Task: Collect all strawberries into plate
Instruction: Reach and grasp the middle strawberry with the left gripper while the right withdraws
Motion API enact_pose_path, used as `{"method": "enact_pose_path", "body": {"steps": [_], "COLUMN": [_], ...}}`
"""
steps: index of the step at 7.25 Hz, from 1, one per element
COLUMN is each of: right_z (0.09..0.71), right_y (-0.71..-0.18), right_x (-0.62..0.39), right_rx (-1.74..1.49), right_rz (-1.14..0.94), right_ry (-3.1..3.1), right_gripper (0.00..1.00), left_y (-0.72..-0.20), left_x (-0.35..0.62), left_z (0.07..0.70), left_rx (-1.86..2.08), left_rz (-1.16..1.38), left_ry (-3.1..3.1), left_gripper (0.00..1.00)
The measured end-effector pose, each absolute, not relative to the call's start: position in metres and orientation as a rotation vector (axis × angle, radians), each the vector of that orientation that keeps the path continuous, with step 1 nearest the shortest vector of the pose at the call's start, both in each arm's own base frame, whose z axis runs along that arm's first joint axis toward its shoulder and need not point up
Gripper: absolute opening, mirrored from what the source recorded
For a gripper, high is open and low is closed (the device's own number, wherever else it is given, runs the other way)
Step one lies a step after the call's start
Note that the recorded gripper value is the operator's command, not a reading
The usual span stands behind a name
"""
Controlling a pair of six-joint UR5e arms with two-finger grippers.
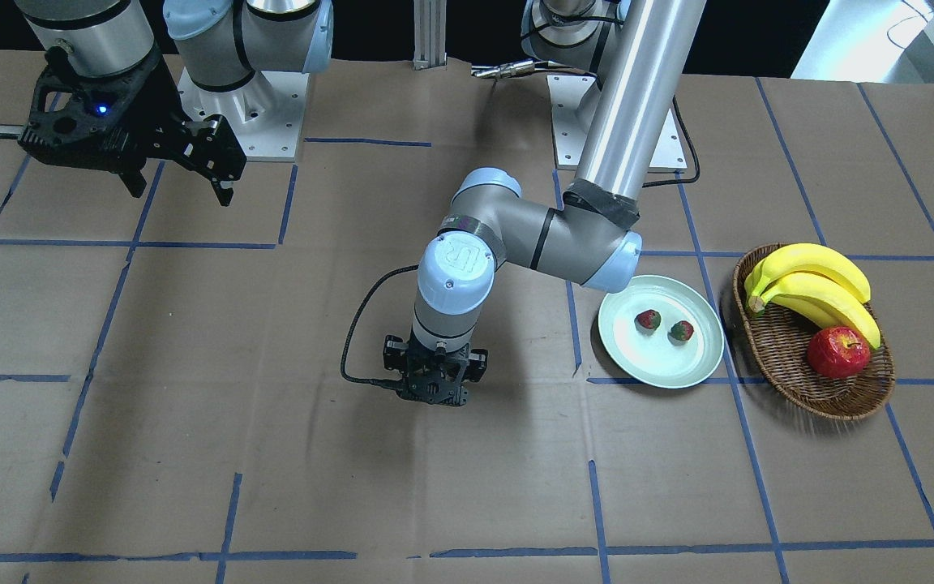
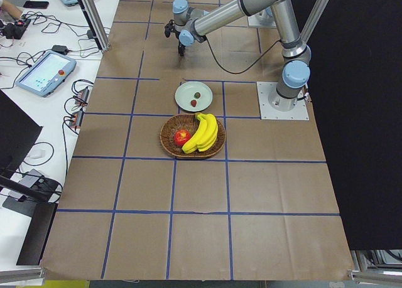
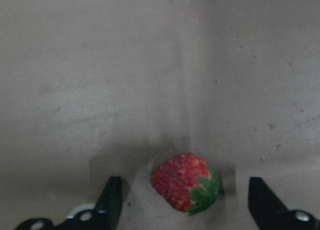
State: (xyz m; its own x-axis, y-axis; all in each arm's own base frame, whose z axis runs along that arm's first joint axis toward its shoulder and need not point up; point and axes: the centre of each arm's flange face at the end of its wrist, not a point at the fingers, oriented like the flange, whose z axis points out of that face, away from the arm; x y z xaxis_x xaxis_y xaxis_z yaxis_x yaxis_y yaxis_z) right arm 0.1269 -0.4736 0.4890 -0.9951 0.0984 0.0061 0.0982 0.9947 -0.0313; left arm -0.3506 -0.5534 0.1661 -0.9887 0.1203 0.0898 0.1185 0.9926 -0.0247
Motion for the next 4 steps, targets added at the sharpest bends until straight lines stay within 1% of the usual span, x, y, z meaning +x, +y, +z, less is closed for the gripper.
{"method": "enact_pose_path", "body": {"steps": [1, 2, 4], "right_z": [0.489, 0.487, 0.487], "right_y": [-0.476, -0.476, -0.476], "right_x": [0.127, 0.126, 0.126], "right_rx": [-0.155, -0.155, -0.149], "right_rz": [0.036, 0.028, 0.026], "right_ry": [-3.128, -3.128, -3.128], "right_gripper": [1.0, 1.0, 1.0], "left_y": [-0.558, -0.563, -0.572], "left_x": [-0.351, -0.353, -0.351], "left_z": [0.171, 0.177, 0.197], "left_rx": [-0.181, -0.18, -0.182], "left_rz": [0.048, 0.071, 0.132], "left_ry": [-3.041, -3.035, -3.03], "left_gripper": [0.02, 0.0, 0.0]}}
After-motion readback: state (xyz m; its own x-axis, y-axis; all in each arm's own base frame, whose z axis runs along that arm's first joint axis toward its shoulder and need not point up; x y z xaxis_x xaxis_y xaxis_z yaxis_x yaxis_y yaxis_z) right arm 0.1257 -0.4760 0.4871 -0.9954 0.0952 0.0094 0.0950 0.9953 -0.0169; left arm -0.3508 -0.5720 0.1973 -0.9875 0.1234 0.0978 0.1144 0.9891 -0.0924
